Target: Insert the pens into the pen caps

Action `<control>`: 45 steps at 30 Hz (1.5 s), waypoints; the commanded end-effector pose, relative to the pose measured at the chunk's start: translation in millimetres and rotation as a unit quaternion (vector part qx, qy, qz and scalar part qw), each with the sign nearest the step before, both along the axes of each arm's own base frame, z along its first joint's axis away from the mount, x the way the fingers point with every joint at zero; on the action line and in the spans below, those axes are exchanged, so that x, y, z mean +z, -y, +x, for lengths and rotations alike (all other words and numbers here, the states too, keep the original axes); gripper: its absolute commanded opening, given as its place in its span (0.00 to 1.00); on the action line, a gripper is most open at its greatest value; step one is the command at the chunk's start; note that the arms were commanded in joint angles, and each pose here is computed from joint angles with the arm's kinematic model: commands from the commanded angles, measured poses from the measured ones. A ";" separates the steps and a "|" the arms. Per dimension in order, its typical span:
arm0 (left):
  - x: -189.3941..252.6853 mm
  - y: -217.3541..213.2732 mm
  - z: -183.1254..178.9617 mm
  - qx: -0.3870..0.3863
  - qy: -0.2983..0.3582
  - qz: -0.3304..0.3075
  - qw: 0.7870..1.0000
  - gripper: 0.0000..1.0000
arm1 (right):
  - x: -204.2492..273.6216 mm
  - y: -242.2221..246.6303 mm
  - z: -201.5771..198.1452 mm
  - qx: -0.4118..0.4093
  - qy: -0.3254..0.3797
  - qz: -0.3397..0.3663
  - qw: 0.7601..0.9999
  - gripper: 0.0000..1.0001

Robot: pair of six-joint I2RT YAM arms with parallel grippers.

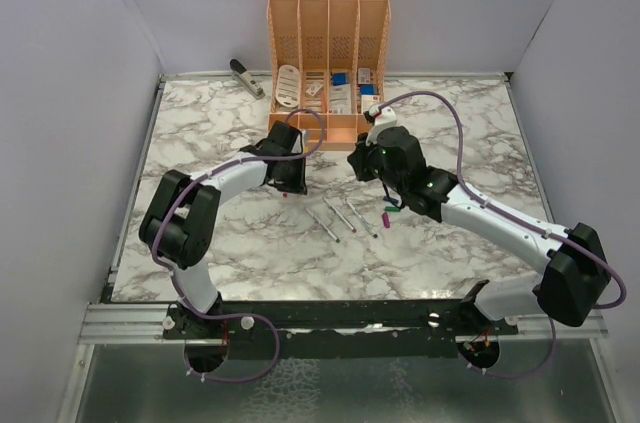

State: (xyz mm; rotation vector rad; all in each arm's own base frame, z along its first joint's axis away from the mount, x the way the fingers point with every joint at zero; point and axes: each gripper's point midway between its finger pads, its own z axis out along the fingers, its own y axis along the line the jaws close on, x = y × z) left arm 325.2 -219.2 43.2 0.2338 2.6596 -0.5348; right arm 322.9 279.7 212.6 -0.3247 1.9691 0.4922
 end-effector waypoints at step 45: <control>61.5 -21.9 27.2 0.061 0.057 -0.019 0.996 0.35 | -87.5 -12.5 -41.6 0.124 -0.106 -0.079 0.983 0.03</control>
